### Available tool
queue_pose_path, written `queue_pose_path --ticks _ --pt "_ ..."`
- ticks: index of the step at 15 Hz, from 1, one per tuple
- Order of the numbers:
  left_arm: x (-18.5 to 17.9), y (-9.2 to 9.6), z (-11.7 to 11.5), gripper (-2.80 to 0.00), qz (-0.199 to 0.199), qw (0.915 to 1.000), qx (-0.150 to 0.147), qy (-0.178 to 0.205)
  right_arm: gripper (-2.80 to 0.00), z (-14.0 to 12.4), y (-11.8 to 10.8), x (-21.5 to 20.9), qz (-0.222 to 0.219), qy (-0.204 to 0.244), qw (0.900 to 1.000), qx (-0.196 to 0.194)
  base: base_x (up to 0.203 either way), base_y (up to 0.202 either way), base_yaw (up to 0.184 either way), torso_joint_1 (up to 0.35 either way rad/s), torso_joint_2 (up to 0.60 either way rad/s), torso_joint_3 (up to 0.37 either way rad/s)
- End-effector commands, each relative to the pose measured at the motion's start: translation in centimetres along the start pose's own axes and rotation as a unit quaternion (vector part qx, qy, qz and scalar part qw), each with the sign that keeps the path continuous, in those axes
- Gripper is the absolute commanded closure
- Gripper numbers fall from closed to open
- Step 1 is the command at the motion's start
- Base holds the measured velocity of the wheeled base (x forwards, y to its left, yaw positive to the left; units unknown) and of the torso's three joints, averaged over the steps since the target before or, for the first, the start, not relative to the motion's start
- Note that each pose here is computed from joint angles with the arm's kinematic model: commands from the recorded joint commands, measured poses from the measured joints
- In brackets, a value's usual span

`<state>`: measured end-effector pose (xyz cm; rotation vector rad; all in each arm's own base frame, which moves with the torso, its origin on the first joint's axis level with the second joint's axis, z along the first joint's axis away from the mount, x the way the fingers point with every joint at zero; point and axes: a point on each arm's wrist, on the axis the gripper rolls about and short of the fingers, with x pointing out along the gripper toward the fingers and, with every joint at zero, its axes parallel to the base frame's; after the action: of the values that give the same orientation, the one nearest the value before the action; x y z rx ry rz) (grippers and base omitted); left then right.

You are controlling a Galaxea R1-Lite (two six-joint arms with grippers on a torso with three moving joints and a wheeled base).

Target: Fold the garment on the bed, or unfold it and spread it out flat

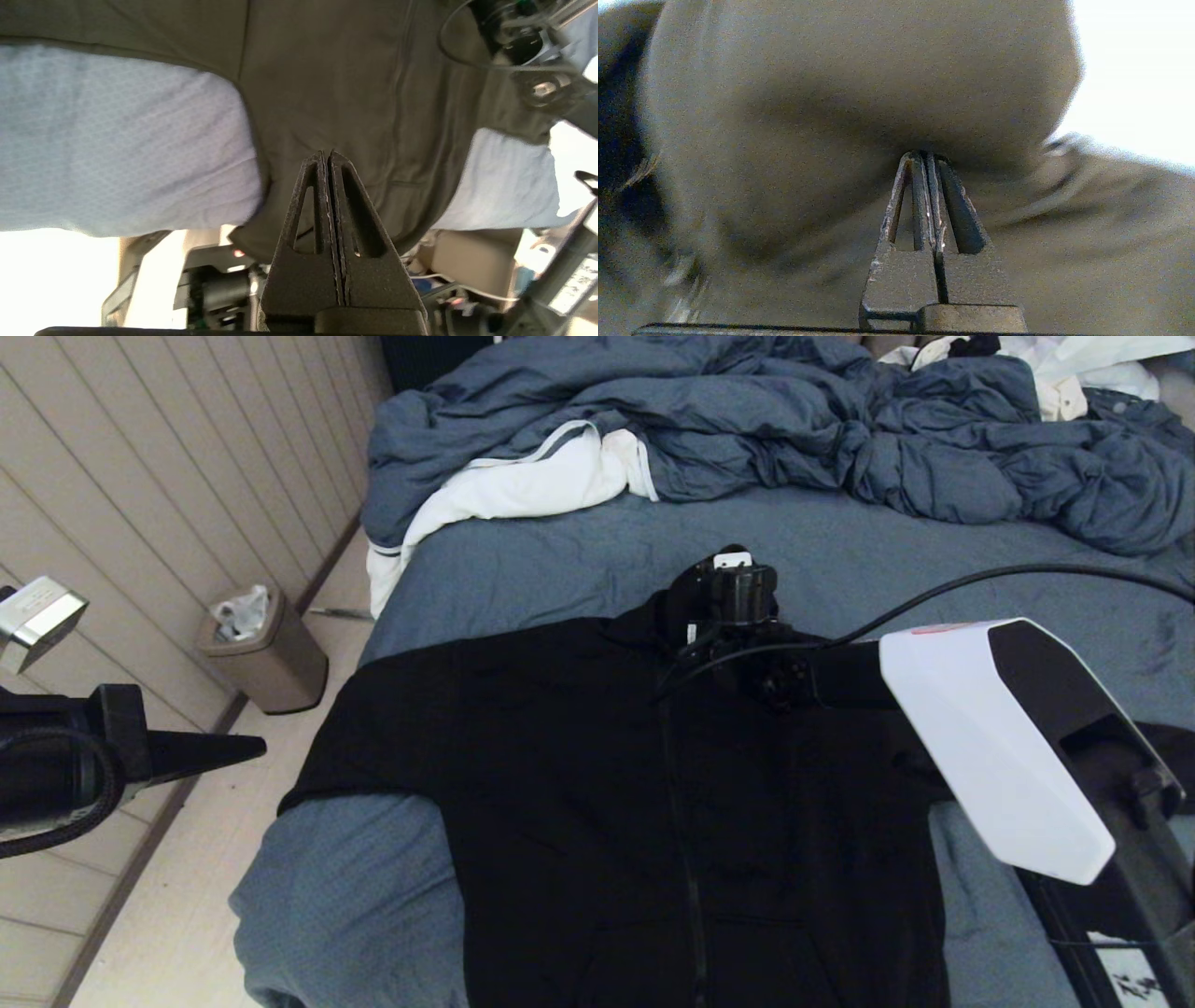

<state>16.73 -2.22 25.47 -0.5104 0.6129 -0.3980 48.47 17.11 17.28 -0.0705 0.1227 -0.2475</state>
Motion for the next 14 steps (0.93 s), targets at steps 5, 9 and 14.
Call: queue_pose_path --ticks 5,9,14 --pt "0.4 0.0 0.4 0.0 -0.008 0.9998 -0.008 -0.014 0.0 2.5 -1.8 0.2 -0.065 -0.067 0.996 0.012 0.0 0.0 0.0 0.0 0.0 0.0" --pt "0.1 0.1 0.1 0.0 -0.007 0.9998 -0.009 -0.016 0.0 5.3 -4.3 -0.1 -0.088 -0.106 0.989 0.043 0.0 0.0 0.0 0.0 0.0 0.0" --pt "-1.6 -0.7 -0.3 0.0 -0.012 0.999 0.005 -0.043 0.0 8.2 -6.8 -2.9 -0.116 -0.112 0.985 0.062 0.0 0.0 0.0 0.0 0.0 0.0"
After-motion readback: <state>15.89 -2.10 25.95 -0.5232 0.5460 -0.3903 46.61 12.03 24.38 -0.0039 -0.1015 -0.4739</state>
